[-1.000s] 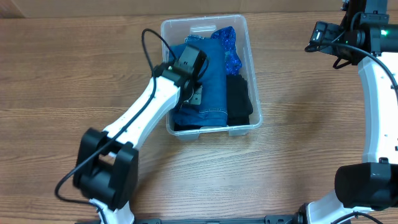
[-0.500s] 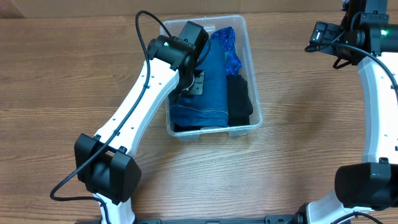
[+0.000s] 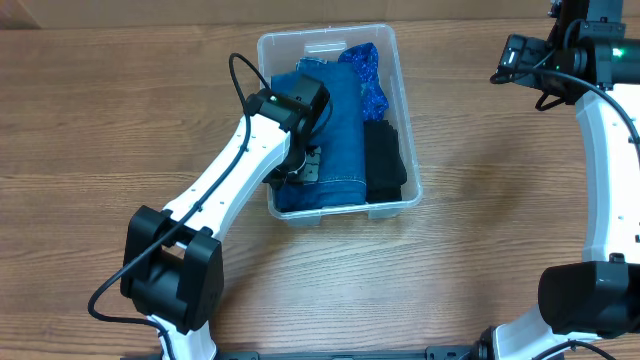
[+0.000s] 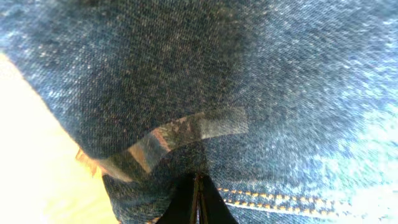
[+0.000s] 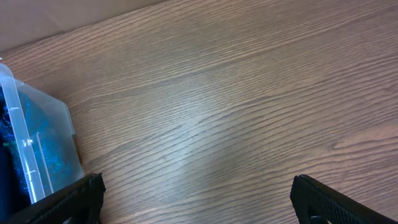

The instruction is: Pack container

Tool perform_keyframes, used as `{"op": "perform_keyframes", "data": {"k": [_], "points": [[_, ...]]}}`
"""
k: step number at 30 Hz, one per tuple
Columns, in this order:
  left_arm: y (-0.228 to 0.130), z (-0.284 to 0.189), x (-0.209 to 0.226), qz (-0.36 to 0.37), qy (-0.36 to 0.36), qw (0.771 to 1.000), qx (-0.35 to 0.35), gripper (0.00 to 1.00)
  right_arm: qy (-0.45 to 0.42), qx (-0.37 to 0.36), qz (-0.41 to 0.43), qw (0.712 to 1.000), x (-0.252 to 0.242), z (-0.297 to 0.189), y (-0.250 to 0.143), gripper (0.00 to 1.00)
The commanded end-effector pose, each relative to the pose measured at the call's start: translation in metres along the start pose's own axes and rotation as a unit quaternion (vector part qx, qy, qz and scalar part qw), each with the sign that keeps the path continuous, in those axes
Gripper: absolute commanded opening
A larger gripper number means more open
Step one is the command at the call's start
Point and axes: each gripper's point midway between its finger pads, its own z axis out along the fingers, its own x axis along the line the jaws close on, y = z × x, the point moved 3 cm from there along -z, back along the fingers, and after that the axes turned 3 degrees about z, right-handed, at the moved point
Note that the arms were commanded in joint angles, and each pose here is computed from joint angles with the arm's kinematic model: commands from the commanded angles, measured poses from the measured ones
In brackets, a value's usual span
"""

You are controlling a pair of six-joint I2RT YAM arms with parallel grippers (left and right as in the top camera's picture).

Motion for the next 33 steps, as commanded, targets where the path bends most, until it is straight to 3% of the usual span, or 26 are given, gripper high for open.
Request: {"op": "perform_keyframes", "data": {"k": [1,4,6,7,8,9,12,19,33], "points": [[0.034,-0.06,-0.015,0.023,-0.035,0.996,-0.08,0.1,-0.001,-0.006,0.003,1.0,-0.001,-0.003,0.002,1.0],[0.057,-0.13,-0.002,0.013,-0.035,0.984,-0.172,0.24,-0.001,-0.006,0.003,1.0,-0.001,-0.003,0.002,1.0],[0.061,-0.161,0.023,-0.011,-0.003,0.978,-0.206,0.52,-0.001,-0.006,0.003,1.0,-0.001,-0.003,0.002,1.0],[0.06,-0.169,0.034,-0.022,0.01,0.977,-0.212,0.61,-0.001,-0.006,0.003,1.0,-0.001,-0.003,0.002,1.0],[0.06,-0.176,0.049,-0.038,0.027,0.975,-0.216,0.89,-0.001,-0.006,0.003,1.0,-0.001,-0.003,0.002,1.0],[0.061,-0.179,0.062,-0.051,0.043,0.973,-0.219,1.0,-0.001,-0.006,0.003,1.0,-0.001,-0.003,0.002,1.0],[0.057,-0.178,0.113,-0.101,0.104,0.968,-0.206,1.0,-0.001,-0.006,0.003,1.0,-0.001,-0.003,0.002,1.0],[0.055,-0.179,0.164,-0.162,0.122,0.958,-0.201,1.0,-0.001,-0.006,0.003,1.0,-0.001,-0.003,0.002,1.0],[0.054,-0.179,0.168,-0.167,0.123,0.957,-0.201,1.0,0.0,-0.005,0.002,1.0,0.0,-0.002,0.002,1.0]]}}
